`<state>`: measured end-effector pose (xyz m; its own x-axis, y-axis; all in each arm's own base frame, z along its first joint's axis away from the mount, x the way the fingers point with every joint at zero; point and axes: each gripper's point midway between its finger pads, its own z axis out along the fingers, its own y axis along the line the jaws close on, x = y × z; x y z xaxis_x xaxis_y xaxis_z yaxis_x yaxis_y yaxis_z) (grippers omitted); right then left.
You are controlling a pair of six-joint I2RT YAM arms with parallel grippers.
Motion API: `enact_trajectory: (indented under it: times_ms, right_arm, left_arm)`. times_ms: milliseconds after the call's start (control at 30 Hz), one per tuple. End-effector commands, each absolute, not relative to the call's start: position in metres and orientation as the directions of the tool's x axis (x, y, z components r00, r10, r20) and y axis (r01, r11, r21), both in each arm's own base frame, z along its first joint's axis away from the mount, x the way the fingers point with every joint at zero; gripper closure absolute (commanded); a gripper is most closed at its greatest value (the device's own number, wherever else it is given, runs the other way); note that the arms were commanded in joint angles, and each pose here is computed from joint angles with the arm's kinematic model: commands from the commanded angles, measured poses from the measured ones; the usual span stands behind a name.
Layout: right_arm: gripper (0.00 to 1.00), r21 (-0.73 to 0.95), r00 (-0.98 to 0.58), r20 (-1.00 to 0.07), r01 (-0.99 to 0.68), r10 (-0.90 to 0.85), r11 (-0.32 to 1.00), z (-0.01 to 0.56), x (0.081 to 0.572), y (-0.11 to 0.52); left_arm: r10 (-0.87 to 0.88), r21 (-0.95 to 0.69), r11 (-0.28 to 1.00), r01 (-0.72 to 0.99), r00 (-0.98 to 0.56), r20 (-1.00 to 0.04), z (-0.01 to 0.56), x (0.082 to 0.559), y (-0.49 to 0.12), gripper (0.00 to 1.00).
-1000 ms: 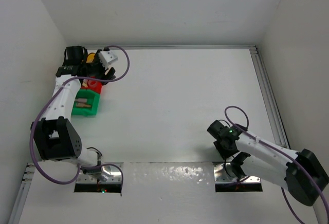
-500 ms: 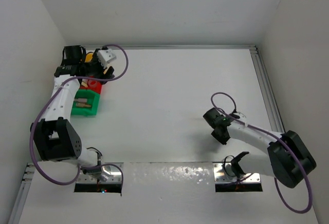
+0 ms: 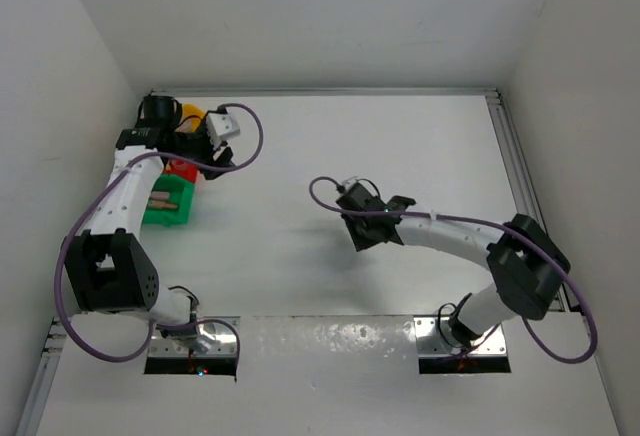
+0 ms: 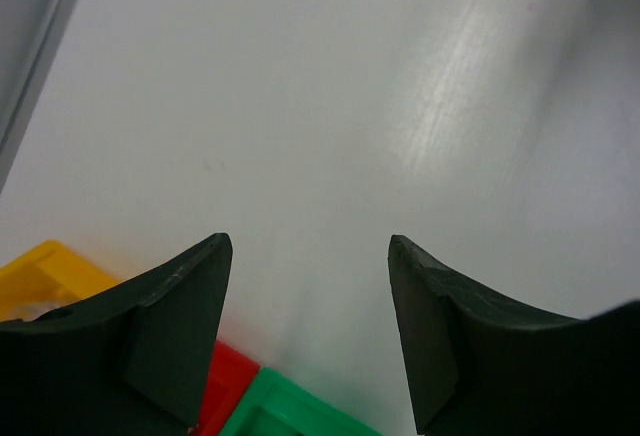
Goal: Sort the stationery into containers
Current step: Pick up the pen from the drawer, then place the pen in the storage box.
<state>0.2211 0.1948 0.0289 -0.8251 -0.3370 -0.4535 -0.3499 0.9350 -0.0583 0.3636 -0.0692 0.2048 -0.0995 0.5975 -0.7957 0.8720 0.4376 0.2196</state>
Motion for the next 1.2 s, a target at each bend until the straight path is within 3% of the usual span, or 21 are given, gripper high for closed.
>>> enact_trajectory:
  times_ms: [0, 133, 567, 667, 800, 967, 1167]
  right_arm:
    - [1.00, -0.026, -0.667, -0.520, -0.611, -0.533, 0.791, 0.063, 0.243, 0.257]
    - [1.00, 0.001, -0.589, -0.536, -0.717, -0.605, 0.697, 0.080, 0.254, 0.296]
    - [1.00, 0.120, -0.478, -0.684, -0.819, -0.552, 0.560, 0.127, 0.279, 0.382]
    - [1.00, 0.164, -0.493, -0.699, -0.816, -0.518, 0.555, 0.134, 0.280, 0.391]
    - [1.00, 0.216, -0.522, -0.692, -0.809, -0.499, 0.547, 0.135, 0.278, 0.398]
    - [1.00, 0.244, -0.529, -0.700, -0.808, -0.479, 0.536, 0.143, 0.276, 0.404]
    - [1.00, 0.276, -0.548, -0.707, -0.796, -0.448, 0.539, 0.145, 0.280, 0.409]
  left_arm:
    - [0.608, 0.223, 0.234, 0.946, 0.037, -0.793, 0.196, 0.327, -0.095, 0.38]
    - [0.650, 0.320, -0.050, 0.946, 0.274, -0.709, 0.181, 0.294, -0.092, 0.38]
    - [0.411, 0.504, -0.366, 0.782, 0.622, -0.667, 0.177, 0.256, -0.144, 0.35]
    - [0.458, 0.551, -0.395, 0.735, 0.677, -0.576, 0.161, 0.264, -0.146, 0.37]
    - [0.541, 0.749, -0.292, 0.594, 0.749, -0.383, 0.177, 0.308, -0.149, 0.43]
    - [0.598, 0.835, -0.165, 0.525, 0.726, -0.338, 0.190, 0.327, -0.155, 0.47]
    - [0.624, 0.838, -0.205, 0.506, 0.727, -0.287, 0.174, 0.326, -0.146, 0.50]
